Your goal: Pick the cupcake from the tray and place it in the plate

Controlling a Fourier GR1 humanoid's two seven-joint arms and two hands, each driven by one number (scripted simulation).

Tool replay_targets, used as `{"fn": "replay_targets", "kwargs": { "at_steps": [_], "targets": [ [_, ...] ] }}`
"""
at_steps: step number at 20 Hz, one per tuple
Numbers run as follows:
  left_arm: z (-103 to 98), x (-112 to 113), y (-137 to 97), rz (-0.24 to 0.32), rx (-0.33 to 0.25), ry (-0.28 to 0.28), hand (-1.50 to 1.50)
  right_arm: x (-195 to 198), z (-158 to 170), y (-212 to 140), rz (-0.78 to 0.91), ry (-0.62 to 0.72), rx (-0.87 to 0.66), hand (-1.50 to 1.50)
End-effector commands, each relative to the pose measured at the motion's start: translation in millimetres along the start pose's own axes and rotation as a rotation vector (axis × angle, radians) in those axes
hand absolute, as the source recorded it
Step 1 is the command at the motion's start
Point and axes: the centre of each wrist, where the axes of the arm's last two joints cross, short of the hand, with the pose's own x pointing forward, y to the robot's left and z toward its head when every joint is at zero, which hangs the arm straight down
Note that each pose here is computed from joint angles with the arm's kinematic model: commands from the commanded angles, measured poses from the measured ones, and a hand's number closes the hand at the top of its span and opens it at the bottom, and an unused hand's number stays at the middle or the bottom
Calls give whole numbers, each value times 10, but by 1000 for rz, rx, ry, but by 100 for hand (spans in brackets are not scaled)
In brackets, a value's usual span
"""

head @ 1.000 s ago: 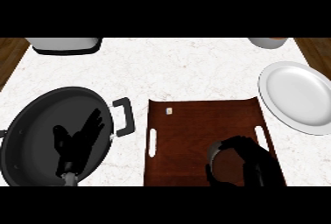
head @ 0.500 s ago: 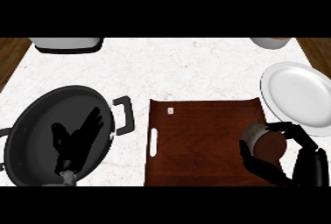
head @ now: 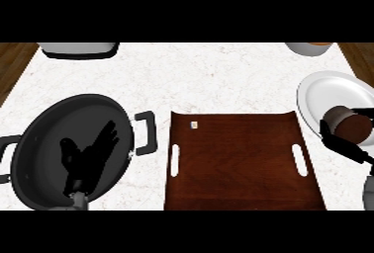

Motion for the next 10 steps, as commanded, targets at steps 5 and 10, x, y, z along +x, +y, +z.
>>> {"fn": "replay_targets", "kwargs": {
  "at_steps": [5,10],
  "targets": [
    [-40,80,-87,-12,-16,1,0,-535,-720,121,-9,14,-61,150],
    [-17,44,-48,-26,-24,5,0,-799,-1065,-164,9,18,-77,150]
  ]
}}
